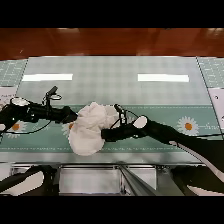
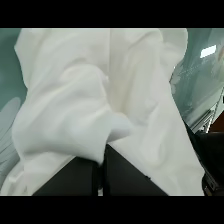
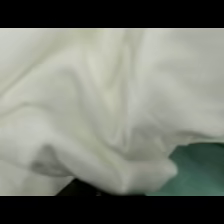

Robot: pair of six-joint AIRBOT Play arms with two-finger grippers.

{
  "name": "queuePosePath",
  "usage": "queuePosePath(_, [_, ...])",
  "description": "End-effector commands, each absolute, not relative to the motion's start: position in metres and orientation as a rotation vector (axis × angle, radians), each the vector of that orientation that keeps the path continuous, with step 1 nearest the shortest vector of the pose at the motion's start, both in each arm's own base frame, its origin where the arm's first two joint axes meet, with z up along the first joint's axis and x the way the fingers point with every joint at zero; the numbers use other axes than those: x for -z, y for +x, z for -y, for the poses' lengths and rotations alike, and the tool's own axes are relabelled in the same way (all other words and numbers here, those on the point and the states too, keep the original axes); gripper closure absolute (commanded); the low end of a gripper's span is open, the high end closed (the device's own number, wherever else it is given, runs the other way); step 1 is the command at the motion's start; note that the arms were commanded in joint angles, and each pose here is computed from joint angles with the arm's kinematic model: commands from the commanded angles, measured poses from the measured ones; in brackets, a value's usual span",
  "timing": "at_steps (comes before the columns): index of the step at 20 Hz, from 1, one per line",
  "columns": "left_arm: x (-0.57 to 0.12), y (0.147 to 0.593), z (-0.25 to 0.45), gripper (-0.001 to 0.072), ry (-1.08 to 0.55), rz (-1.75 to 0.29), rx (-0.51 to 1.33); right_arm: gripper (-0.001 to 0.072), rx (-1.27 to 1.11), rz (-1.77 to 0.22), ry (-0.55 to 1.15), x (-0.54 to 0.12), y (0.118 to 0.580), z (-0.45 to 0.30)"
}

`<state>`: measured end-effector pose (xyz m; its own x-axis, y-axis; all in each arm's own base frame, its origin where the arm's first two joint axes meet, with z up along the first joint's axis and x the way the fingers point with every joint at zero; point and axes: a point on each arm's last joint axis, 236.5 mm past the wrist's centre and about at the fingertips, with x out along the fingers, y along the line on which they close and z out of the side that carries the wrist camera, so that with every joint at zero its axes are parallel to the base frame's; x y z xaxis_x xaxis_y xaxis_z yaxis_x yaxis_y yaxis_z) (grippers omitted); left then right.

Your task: Fold the shirts.

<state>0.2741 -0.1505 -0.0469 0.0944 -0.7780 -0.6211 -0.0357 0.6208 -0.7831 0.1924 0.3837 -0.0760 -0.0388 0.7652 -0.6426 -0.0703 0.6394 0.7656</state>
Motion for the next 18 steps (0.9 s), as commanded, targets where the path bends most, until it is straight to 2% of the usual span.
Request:
queuePosePath(1, [0.025, 0.293, 0.135, 0.068, -0.739, -1.287, 0.617, 0.0689, -0.801, -1.386, 0.567, 0.043, 0.207, -0.371])
queuePosePath(6, [-0.092, 0.352, 0.11, 0.068, -0.657, -1.0, 0.604, 0.069, -0.63, -1.056, 0.376, -0.092, 0.317, -0.261])
queuePosePath(9, [-0.211, 0.376, 0.111, 0.068, -0.563, -0.738, 0.647, 0.069, -0.595, -0.847, 0.274, -0.21, 0.345, -0.215])
queuePosePath(11, [-0.294, 0.373, 0.114, 0.068, -0.472, -0.556, 0.67, 0.069, -0.597, -0.711, 0.216, -0.281, 0.344, -0.202])
queuePosePath(14, [-0.408, 0.339, 0.118, 0.068, -0.336, -0.29, 0.681, 0.069, -0.617, -0.519, 0.168, -0.373, 0.323, -0.19])
queuePosePath(18, [-0.493, 0.267, 0.11, 0.068, -0.138, -0.051, 0.578, 0.0689, -0.624, -0.325, 0.105, -0.452, 0.275, -0.169])
